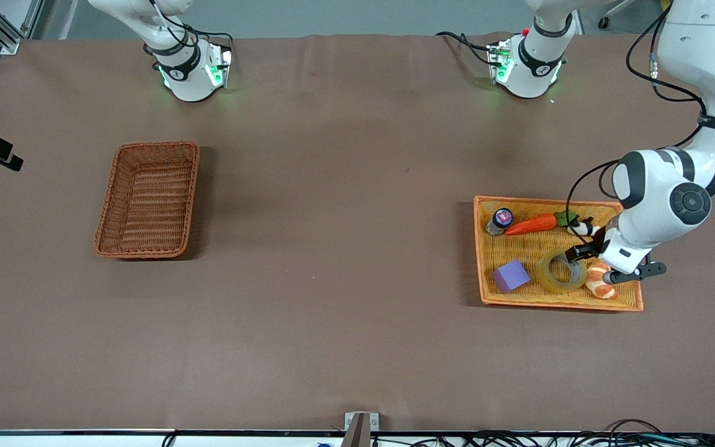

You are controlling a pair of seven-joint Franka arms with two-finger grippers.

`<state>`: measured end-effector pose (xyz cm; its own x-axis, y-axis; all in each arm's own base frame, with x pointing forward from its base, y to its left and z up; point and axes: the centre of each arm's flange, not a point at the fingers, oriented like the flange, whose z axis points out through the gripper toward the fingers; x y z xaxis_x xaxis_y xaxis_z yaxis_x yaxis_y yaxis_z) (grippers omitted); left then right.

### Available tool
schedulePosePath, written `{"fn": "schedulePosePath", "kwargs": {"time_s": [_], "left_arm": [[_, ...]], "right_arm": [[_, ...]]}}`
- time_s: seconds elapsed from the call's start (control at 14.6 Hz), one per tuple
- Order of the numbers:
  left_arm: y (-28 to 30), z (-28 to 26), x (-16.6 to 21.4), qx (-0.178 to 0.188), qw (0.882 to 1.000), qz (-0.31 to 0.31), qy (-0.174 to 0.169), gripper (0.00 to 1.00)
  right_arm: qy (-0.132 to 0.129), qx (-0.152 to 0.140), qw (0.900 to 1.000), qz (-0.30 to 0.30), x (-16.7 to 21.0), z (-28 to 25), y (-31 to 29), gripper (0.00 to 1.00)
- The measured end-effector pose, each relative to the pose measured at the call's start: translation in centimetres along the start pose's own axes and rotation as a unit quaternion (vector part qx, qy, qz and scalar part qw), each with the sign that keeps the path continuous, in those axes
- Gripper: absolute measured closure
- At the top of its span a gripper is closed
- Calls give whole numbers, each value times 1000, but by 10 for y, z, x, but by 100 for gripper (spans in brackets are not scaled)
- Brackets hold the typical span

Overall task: Move tape to another basket
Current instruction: 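Grasp the yellow tape roll with the left gripper and lift it, then set the tape on the table middle while the right gripper approaches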

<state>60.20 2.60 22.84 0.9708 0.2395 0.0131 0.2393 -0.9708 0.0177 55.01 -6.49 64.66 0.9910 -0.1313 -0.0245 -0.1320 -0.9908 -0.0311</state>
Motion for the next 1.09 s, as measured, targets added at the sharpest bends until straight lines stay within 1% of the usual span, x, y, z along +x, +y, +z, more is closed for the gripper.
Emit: {"fn": "schedulePosePath", "kwargs": {"time_s": [0.14,0.34,0.41,0.48,0.55,0.68,0.82,0.89,1.02,1.09], "left_arm": [[-2,15,1,-3,1000,-24,2,32],[-1,20,1,-4,999,-42,2,63],[0,19,2,-5,999,-42,4,76],[3,16,3,-5,999,-40,4,79],[6,12,4,-3,999,-38,-2,79],[13,-15,10,7,999,-32,-31,79],[34,-66,16,16,998,-18,-65,79],[56,-98,16,17,997,-9,-75,79],[107,-149,9,13,997,5,-75,79],[133,-164,2,11,997,17,-73,79]], "right_arm": [[0,0,1000,0,0,0,0,0],[0,0,1000,0,0,0,0,0],[0,0,1000,0,0,0,0,0],[0,0,1000,0,0,0,0,0],[0,0,1000,0,0,0,0,0],[0,0,1000,-1,0,0,0,0],[0,0,1000,-1,0,0,0,0],[0,0,1000,-1,0,0,0,0],[0,0,1000,-1,0,0,0,0],[0,0,1000,-1,0,0,0,0]]}}
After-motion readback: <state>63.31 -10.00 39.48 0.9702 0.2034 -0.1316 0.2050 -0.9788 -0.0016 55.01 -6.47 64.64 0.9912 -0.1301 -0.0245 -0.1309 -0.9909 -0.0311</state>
